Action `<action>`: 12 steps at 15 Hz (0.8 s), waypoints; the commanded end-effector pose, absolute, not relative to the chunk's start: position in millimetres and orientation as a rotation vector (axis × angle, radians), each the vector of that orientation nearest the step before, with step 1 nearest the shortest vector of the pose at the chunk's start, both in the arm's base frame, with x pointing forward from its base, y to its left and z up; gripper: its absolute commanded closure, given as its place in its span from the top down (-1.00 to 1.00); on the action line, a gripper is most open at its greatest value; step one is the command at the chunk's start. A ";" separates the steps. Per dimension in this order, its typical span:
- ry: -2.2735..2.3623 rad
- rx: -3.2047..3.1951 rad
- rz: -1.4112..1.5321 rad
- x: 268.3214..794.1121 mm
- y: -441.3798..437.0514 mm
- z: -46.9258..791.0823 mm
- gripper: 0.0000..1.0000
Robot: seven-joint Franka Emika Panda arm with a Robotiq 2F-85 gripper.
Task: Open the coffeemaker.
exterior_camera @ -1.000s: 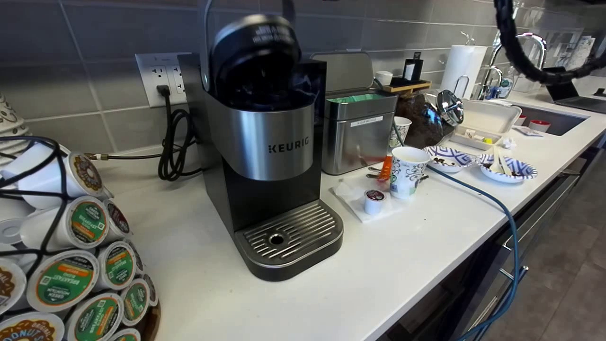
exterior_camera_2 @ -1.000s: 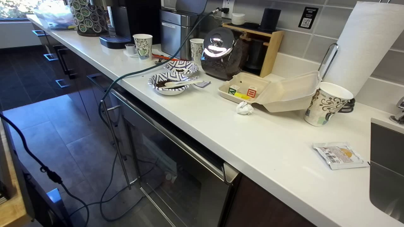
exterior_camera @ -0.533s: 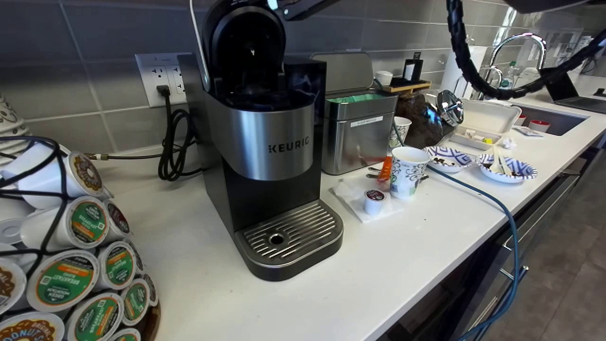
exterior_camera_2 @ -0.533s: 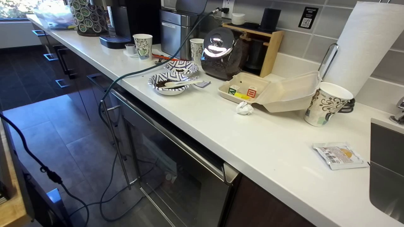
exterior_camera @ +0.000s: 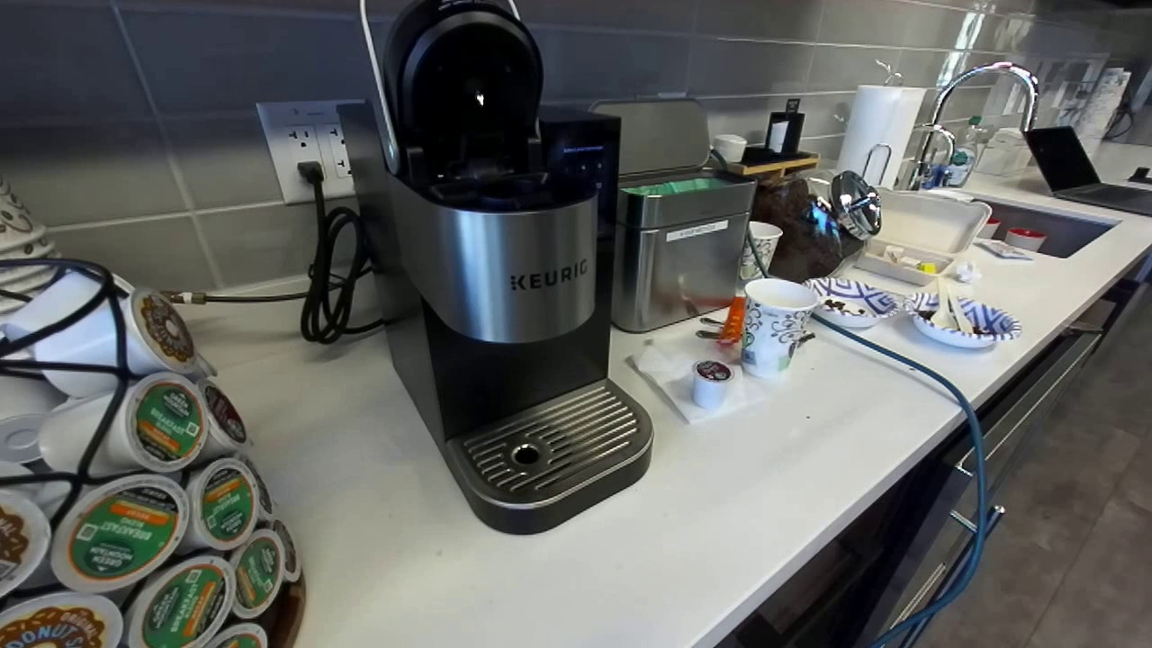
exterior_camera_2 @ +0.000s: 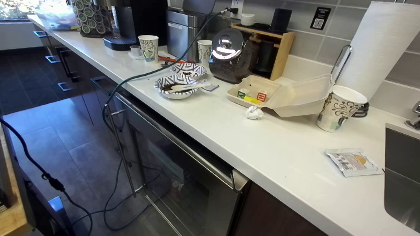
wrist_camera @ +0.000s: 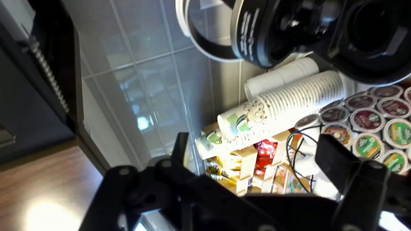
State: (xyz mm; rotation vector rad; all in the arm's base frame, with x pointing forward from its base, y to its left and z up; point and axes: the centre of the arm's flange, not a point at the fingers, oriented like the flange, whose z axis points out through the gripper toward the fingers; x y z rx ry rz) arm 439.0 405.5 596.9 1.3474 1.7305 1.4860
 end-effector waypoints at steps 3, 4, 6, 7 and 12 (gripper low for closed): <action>1.625 1.615 1.206 376.6 319.9 579.4 1.00; 1.596 1.666 1.159 370.7 309.6 574.0 1.00; 1.540 1.778 1.068 355.5 289.0 566.2 1.00; 1.510 1.837 1.020 346.7 277.3 562.8 1.00; 1.313 2.158 0.797 295.0 206.9 546.0 1.00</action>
